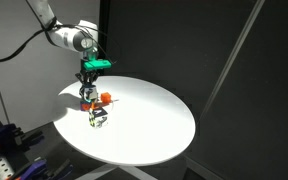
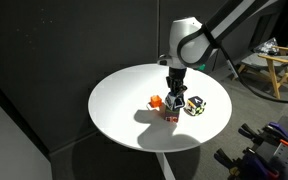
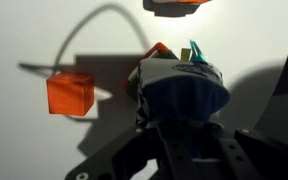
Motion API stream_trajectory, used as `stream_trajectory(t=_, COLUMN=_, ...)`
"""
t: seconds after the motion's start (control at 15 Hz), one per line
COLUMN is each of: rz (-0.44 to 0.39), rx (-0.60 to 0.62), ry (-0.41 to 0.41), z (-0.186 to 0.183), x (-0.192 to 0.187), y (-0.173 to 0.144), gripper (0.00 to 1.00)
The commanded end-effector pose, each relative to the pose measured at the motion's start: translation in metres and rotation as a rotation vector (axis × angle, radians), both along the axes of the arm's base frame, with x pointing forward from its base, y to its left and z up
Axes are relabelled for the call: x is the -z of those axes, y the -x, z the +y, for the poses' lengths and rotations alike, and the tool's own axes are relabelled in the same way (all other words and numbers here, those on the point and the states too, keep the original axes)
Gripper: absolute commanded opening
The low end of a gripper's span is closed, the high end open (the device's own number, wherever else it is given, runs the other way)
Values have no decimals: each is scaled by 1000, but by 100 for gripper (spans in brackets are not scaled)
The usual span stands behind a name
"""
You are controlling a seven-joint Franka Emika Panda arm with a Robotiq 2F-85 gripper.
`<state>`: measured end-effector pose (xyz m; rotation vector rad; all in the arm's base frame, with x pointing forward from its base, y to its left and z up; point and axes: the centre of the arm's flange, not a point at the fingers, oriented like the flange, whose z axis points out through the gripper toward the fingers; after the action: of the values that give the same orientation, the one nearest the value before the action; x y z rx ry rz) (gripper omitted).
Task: Pick up the block with the number four on it and put it on the block to the bottom far left
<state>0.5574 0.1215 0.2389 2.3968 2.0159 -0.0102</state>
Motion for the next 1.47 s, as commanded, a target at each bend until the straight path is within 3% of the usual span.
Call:
stream_trajectory(t=0.0, rz=-22, rx=27, ry=18, z=0, x=0, y=-10, gripper=48)
stream_trajectory(t=0.13, rz=-21, rx=38, ry=20, z=0, x=0, y=-11, gripper=49)
stream_trajectory(t=0.53, rz=-20, rx=48, ry=13, z=-2, x=-7, y=-10, gripper=96)
stream_trajectory(t=0.6, rz=-22, rx=47, ry=12, z=-2, x=-9, y=-9, gripper=99)
stream_trajectory(t=1.4, rz=-42, rx=51, ry=-5, z=-2, x=-45, y=-3, gripper=100)
